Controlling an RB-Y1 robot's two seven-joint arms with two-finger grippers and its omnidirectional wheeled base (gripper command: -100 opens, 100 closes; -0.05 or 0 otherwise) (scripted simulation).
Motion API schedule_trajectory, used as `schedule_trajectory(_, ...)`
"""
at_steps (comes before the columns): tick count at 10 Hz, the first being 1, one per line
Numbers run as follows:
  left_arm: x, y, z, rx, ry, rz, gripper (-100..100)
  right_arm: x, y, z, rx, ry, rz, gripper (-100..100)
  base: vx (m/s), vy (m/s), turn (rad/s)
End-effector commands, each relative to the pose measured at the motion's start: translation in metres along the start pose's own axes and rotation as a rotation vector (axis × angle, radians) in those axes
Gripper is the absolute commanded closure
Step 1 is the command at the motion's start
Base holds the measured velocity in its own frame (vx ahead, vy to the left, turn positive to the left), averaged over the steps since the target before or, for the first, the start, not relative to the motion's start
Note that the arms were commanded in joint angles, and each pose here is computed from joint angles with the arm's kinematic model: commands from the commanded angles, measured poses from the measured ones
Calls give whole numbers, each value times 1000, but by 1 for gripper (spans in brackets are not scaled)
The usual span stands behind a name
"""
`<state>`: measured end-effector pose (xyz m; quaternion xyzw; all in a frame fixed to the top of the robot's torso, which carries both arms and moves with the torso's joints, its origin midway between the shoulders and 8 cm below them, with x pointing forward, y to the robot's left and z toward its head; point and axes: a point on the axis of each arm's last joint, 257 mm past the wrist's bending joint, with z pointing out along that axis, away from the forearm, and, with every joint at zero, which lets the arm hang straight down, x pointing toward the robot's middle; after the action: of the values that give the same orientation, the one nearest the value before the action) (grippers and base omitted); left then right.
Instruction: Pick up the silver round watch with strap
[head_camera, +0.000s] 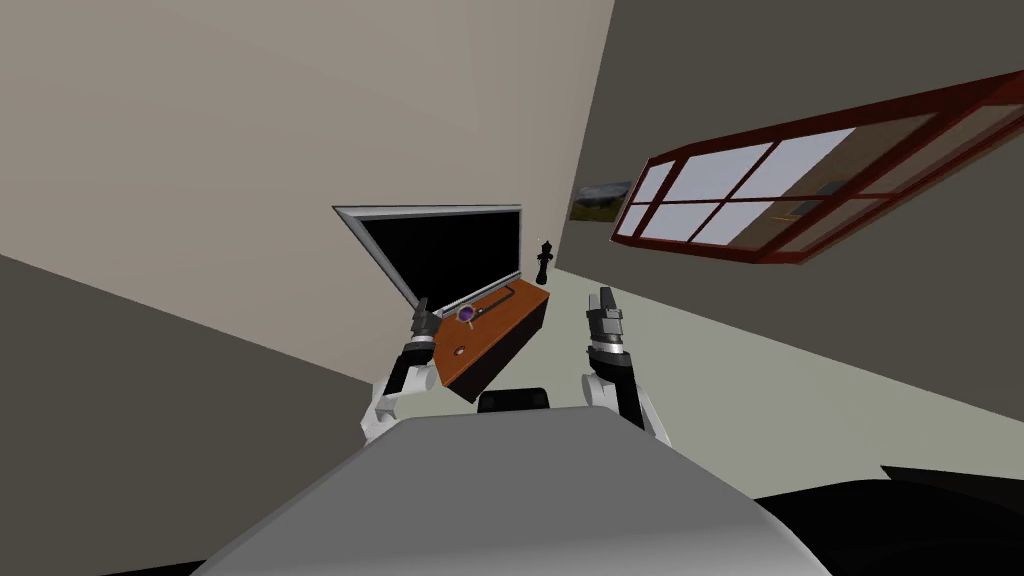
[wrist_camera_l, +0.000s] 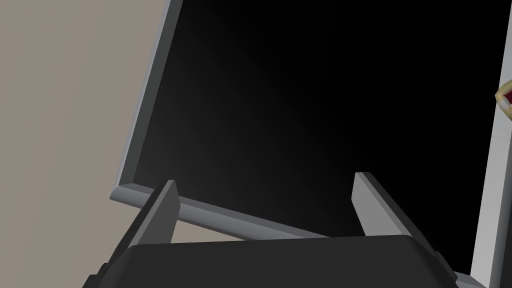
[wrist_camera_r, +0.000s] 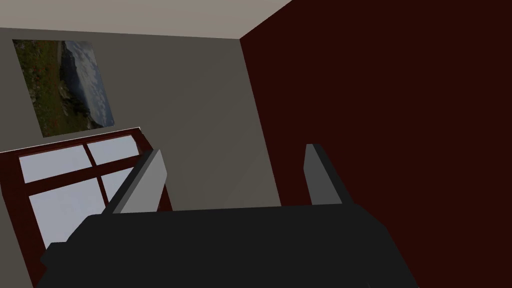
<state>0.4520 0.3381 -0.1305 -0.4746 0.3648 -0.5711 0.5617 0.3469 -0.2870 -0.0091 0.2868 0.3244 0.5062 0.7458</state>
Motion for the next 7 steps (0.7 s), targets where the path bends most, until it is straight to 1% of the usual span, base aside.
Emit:
schedule_trajectory(1, -4, 13, -1, -24, -10, -26, -100, 0, 0, 0, 0, 0, 0, 0, -8, 42, -74)
schedule_trajectory(2, -9, 29, 1, -57, -26, -77, -100, 0, 0, 0, 0, 0, 0, 0, -18, 47, -148)
schedule_trajectory(3, -11, 33, 0, -66, -30, -76, -100, 0, 0, 0, 0, 0, 0, 0, -12, 44, -83)
schedule_trajectory(4, -15, 47, 2, -95, -47, -129, -100, 0, 0, 0, 0, 0, 0, 0, -16, 44, -154)
schedule_trajectory(5, -17, 54, 0, -107, -52, -128, -100, 0, 0, 0, 0, 0, 0, 0, -14, 41, -73)
schedule_trajectory(6, -22, 71, 1, -143, -73, -182, -100, 0, 0, 0, 0, 0, 0, 0, -16, 52, -146)
schedule_trajectory(7, -24, 75, 0, -150, -76, -182, -100, 0, 0, 0, 0, 0, 0, 0, -16, 53, -88)
